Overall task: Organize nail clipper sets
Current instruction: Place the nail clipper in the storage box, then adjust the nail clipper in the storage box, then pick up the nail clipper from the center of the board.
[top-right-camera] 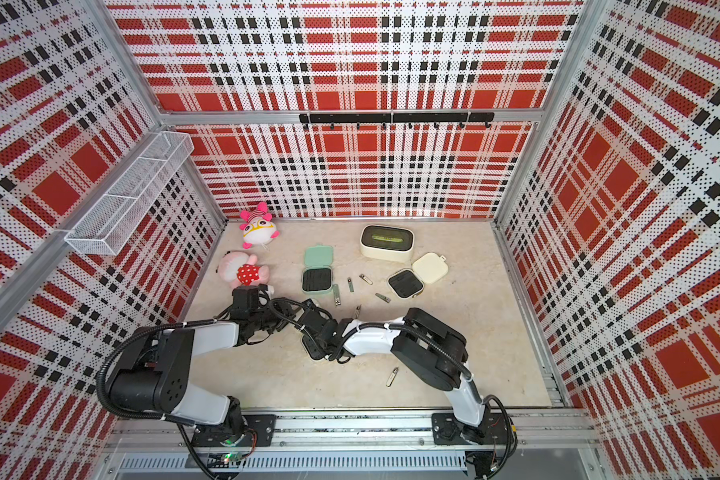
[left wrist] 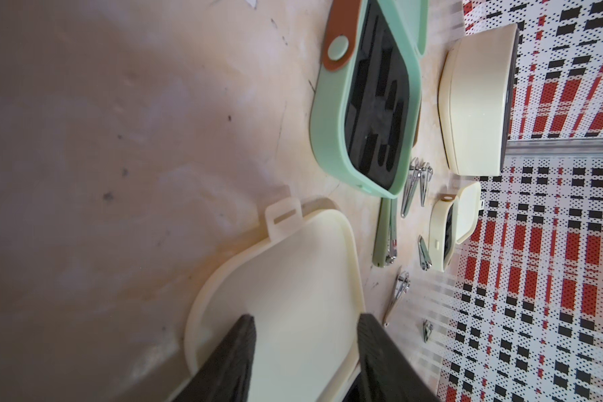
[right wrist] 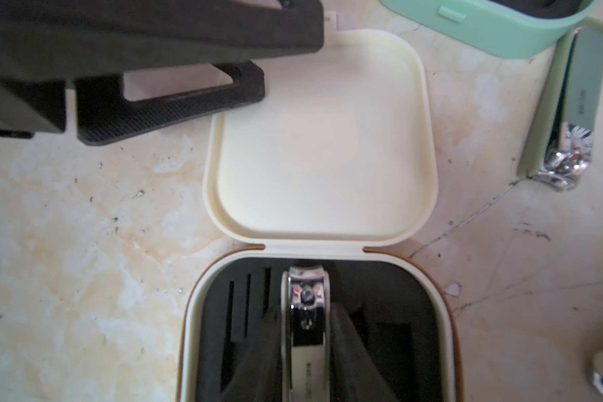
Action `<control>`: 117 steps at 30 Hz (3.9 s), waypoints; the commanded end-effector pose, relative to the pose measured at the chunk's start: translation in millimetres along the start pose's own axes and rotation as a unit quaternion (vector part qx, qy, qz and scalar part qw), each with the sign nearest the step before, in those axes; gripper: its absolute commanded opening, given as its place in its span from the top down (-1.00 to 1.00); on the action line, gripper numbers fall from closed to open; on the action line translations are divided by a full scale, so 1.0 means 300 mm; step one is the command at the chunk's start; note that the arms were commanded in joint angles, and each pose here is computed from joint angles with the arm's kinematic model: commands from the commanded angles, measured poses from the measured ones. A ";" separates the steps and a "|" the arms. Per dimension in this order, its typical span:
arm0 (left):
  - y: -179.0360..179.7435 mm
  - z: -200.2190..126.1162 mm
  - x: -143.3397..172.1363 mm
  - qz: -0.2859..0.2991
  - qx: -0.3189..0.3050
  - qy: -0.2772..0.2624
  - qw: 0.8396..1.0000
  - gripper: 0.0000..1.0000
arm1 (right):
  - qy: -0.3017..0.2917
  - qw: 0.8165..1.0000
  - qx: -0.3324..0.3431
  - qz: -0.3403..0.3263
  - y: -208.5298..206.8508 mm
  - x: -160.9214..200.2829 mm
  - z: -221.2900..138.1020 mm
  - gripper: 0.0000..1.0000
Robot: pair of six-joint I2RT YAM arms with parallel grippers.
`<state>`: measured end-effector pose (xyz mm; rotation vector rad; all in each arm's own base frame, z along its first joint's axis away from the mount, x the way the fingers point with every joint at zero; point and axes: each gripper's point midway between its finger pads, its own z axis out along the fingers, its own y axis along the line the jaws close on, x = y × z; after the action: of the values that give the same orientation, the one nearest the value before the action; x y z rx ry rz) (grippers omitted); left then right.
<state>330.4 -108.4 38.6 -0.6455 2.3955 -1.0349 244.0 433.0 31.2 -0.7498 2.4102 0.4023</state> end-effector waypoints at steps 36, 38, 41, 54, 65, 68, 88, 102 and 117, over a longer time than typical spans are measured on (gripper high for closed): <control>0.081 0.001 0.068 -0.018 -0.036 0.024 0.999 -0.06 | 0.001 1.000 0.017 -0.004 0.006 -0.061 -0.120 0.13; 0.081 0.002 0.068 -0.019 -0.036 0.024 0.999 -0.06 | -0.004 1.000 0.014 0.000 0.004 -0.077 -0.123 0.21; 0.084 0.003 0.068 -0.019 -0.038 0.024 0.999 -0.06 | -0.010 1.000 0.006 0.012 -0.004 -0.097 -0.123 0.34; 0.085 0.005 0.068 -0.019 -0.039 0.025 0.999 -0.06 | -0.008 1.000 -0.016 0.018 0.014 -0.118 -0.092 0.57; 0.092 0.009 0.072 -0.020 -0.041 0.028 0.999 -0.06 | 0.005 1.000 -0.013 0.022 0.000 -0.078 -0.058 0.59; 0.092 0.010 0.070 -0.020 -0.041 0.028 0.999 -0.06 | 0.012 1.000 -0.012 0.023 -0.004 -0.058 -0.044 0.60; 0.091 0.012 0.070 -0.019 -0.040 0.029 0.999 -0.06 | 0.047 0.998 -0.007 0.039 -0.033 0.057 0.004 0.66; -0.010 -0.018 0.036 -0.009 -0.001 0.023 1.000 -0.15 | 0.051 0.998 -0.004 0.034 -0.017 0.067 -0.002 0.58; -0.207 -0.132 -0.038 0.049 0.030 -0.016 0.998 -0.39 | -0.053 0.995 0.049 0.068 -0.149 -0.175 -0.283 -0.06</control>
<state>333.8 -116.2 98.2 -0.5594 2.3390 -1.0587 260.4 412.2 107.1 -0.5894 2.3812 0.4447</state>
